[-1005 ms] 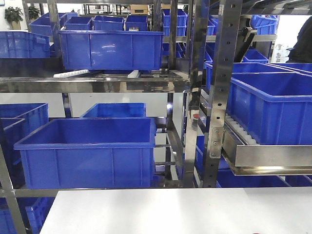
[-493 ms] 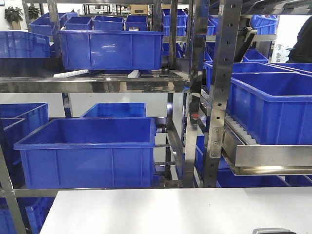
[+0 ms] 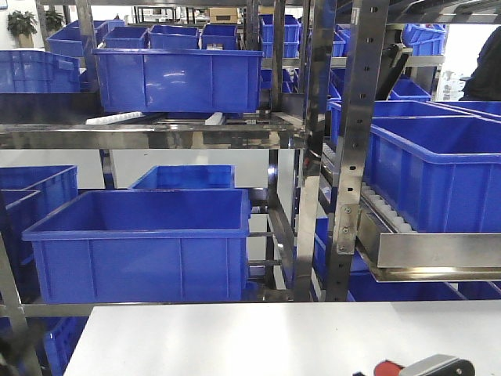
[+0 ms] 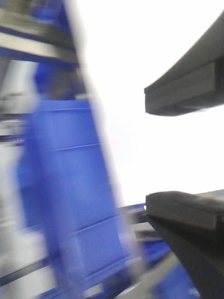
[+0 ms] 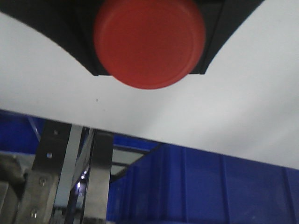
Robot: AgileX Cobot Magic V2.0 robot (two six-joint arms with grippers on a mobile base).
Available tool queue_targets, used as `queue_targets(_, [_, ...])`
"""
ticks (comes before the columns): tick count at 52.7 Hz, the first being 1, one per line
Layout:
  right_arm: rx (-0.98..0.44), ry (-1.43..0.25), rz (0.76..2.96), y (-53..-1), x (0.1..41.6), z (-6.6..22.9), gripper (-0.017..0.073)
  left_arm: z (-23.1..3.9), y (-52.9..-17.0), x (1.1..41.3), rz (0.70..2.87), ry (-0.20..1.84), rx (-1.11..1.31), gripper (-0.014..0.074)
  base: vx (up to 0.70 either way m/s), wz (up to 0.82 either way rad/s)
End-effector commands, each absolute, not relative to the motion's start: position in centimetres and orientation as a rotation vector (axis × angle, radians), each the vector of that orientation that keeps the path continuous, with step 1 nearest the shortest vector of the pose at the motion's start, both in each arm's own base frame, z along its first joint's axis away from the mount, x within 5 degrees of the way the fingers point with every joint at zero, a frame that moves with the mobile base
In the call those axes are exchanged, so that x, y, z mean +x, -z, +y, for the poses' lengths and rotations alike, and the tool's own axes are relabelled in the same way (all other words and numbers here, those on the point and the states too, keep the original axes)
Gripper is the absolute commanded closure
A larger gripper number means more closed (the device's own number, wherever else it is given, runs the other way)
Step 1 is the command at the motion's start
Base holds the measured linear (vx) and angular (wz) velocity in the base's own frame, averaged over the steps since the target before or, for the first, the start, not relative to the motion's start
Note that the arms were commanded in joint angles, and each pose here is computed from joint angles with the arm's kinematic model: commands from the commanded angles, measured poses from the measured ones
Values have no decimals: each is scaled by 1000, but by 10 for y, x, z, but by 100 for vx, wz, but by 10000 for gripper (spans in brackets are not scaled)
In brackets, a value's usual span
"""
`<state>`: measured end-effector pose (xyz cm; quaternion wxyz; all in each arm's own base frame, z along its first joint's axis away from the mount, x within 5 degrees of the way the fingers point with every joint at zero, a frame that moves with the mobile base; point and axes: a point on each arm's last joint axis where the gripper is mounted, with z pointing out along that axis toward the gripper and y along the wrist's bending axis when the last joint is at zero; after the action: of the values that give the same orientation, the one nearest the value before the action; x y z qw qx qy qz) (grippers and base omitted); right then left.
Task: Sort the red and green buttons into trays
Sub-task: 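Grasp the green push-button switch with the left gripper, then lift both held switches up off the table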
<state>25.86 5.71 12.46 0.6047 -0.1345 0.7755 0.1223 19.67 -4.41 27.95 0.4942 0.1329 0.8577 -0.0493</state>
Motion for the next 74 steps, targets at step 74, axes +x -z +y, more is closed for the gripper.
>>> queue_targets(74, [-312,-275,1593,-167,258,57,569,-98,-90,282,1763,393,646,223,0,0])
